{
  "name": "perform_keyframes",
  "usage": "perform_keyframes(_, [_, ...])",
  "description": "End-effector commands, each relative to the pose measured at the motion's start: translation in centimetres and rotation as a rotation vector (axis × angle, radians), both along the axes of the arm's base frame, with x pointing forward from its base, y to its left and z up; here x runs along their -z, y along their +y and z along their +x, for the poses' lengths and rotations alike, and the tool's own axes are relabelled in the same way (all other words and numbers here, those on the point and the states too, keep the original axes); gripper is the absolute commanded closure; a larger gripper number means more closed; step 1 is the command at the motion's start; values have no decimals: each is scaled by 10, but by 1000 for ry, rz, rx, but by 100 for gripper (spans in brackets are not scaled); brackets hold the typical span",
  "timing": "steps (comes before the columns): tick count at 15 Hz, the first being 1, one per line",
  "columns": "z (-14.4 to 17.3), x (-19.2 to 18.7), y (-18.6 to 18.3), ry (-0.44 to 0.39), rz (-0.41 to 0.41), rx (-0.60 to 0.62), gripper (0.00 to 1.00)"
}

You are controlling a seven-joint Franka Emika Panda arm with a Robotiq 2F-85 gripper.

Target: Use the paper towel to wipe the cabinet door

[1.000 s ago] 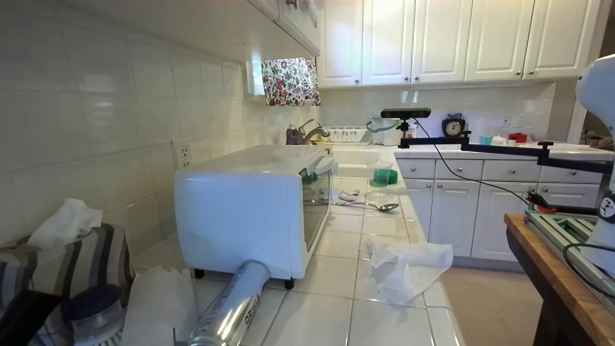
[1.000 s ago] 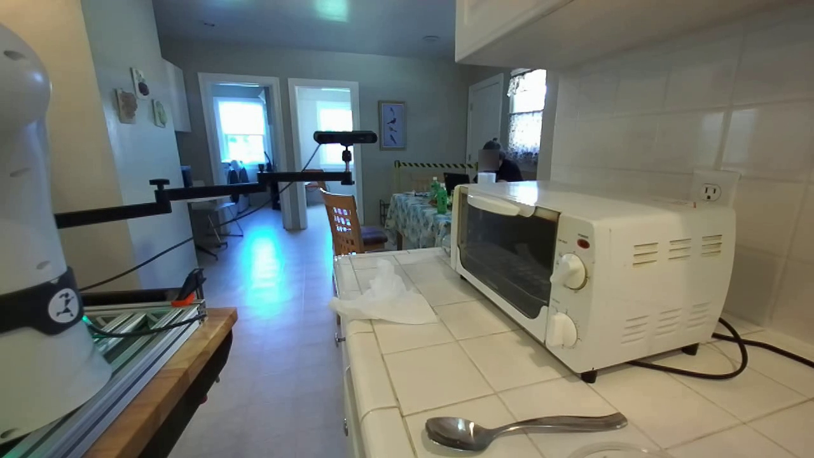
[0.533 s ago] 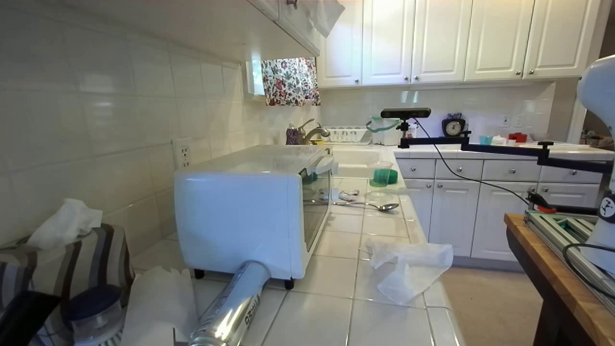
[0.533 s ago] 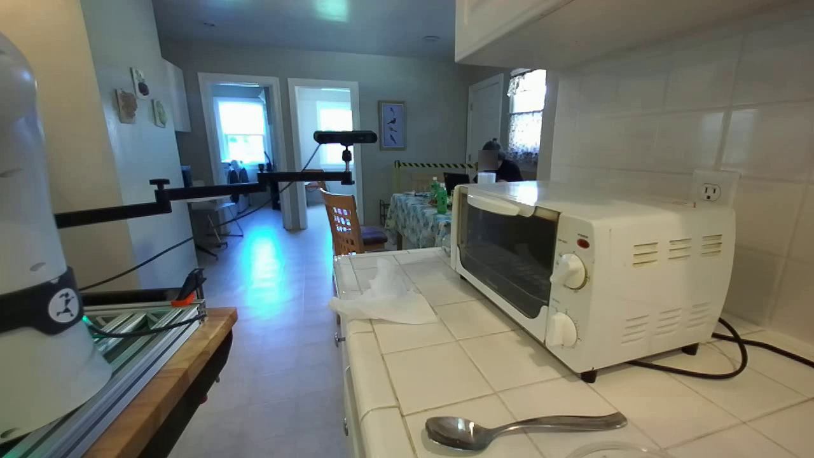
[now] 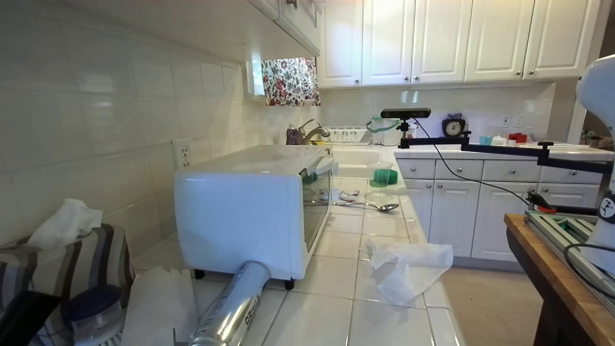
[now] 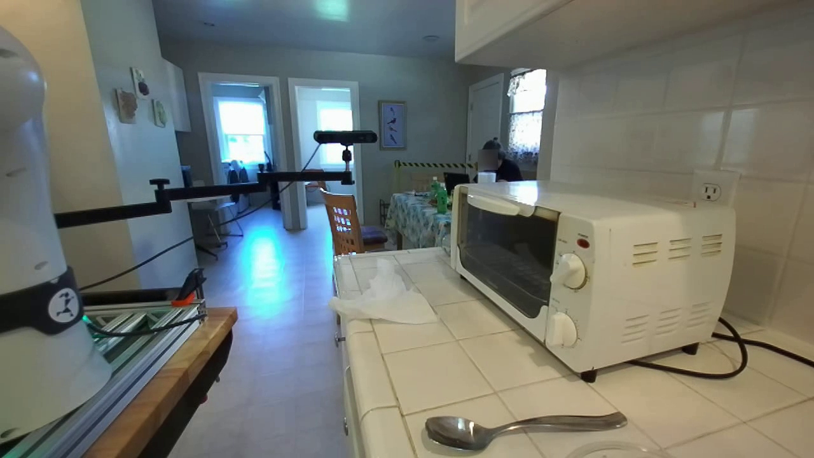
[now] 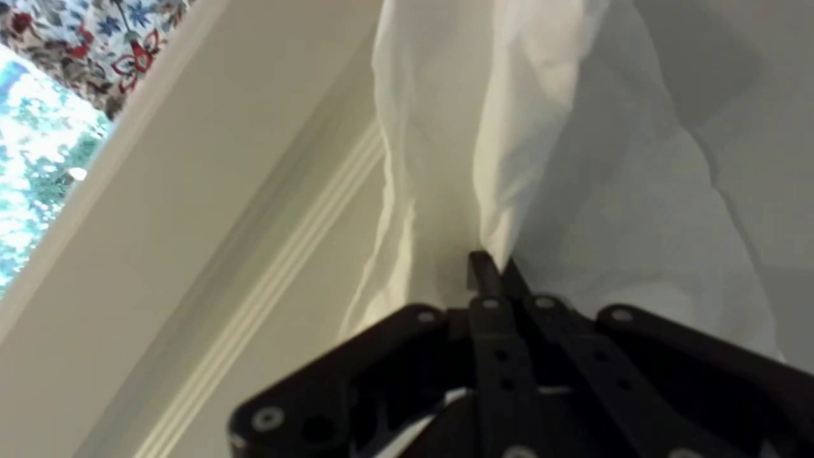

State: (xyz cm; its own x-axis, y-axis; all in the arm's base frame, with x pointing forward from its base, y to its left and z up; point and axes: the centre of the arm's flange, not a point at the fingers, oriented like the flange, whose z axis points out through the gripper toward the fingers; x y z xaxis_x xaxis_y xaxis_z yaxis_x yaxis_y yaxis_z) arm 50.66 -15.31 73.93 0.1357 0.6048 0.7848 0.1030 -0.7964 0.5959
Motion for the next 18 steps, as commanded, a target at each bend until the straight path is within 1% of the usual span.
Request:
perform_keyframes(1, [17,-13,21,-10,-54,-34,100])
perform_keyframes(4, [22,-4,34,7,-56,-52,100])
perform_keyframes(9, [28,11,46,42,-48,-72,100])
perform_keyframes(18, [19,37,61,98,-13,-84,100])
